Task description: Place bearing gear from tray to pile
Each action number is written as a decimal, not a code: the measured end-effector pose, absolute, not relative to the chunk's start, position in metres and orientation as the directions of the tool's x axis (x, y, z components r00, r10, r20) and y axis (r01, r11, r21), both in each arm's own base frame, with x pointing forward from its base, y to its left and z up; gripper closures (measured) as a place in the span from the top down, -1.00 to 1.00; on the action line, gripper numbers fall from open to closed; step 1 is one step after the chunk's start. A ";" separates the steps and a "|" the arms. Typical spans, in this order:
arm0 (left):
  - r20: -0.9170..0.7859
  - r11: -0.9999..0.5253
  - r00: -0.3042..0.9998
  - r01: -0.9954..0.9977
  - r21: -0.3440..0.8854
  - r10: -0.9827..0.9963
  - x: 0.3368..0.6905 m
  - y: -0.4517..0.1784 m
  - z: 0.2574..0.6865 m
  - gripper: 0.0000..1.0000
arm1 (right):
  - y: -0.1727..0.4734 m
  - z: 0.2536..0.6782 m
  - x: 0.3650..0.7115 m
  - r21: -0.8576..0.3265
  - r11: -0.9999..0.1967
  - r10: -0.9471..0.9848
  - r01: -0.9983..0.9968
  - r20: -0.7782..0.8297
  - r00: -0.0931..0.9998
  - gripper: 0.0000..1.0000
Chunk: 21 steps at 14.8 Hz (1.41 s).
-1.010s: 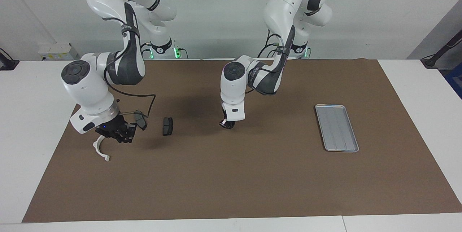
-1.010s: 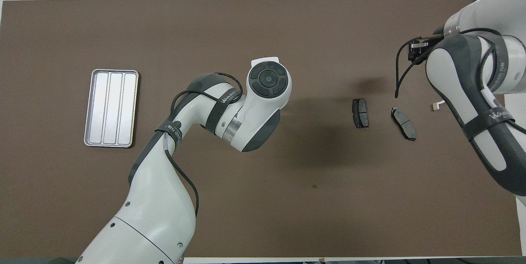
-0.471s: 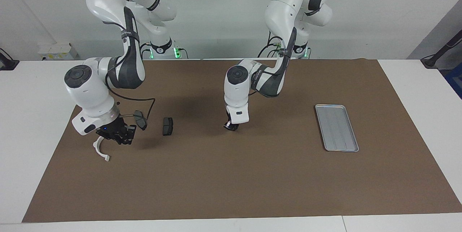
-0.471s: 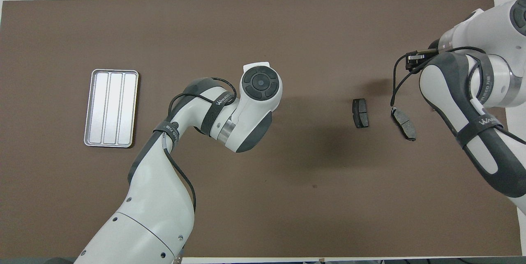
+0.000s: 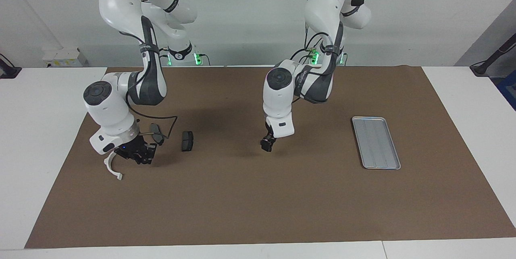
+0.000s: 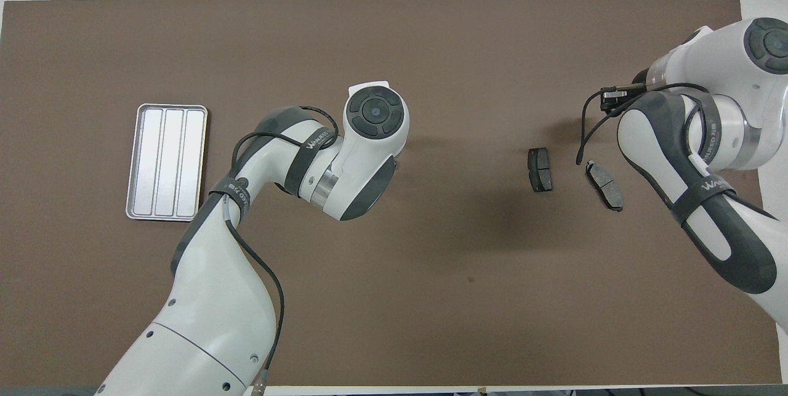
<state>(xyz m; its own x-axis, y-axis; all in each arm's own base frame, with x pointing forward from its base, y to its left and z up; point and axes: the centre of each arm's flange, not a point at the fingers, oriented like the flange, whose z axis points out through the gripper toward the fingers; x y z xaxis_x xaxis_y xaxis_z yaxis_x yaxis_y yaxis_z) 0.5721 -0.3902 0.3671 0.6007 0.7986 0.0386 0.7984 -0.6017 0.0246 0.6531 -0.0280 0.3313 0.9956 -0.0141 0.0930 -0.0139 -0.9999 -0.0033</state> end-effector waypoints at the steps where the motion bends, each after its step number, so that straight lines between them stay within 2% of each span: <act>1: 0.039 -0.596 0.595 0.803 0.028 0.803 0.577 -0.375 0.386 1.00 | -0.029 0.327 0.653 -0.003 -1.000 -0.009 -0.009 0.095 0.995 -0.30; 7: 0.025 -0.694 0.694 0.720 -0.017 0.719 0.596 -0.238 0.498 1.00 | -0.039 0.304 0.653 -0.002 -1.000 0.002 0.002 0.098 0.995 -0.30; 14: -0.035 -0.845 0.845 0.532 -0.054 0.534 0.562 -0.099 0.597 1.00 | -0.038 0.290 0.653 -0.003 -1.000 0.003 0.003 0.105 0.994 -0.30; 18: -0.073 -0.906 0.903 0.420 -0.054 0.424 0.540 -0.034 0.626 1.00 | -0.038 0.290 0.653 -0.004 -1.000 0.003 0.003 0.105 0.995 -0.30; 21: -0.104 -0.939 0.933 0.341 -0.048 0.344 0.523 0.005 0.641 1.00 | -0.038 0.290 0.653 -0.004 -1.000 0.003 0.003 0.105 0.995 -0.11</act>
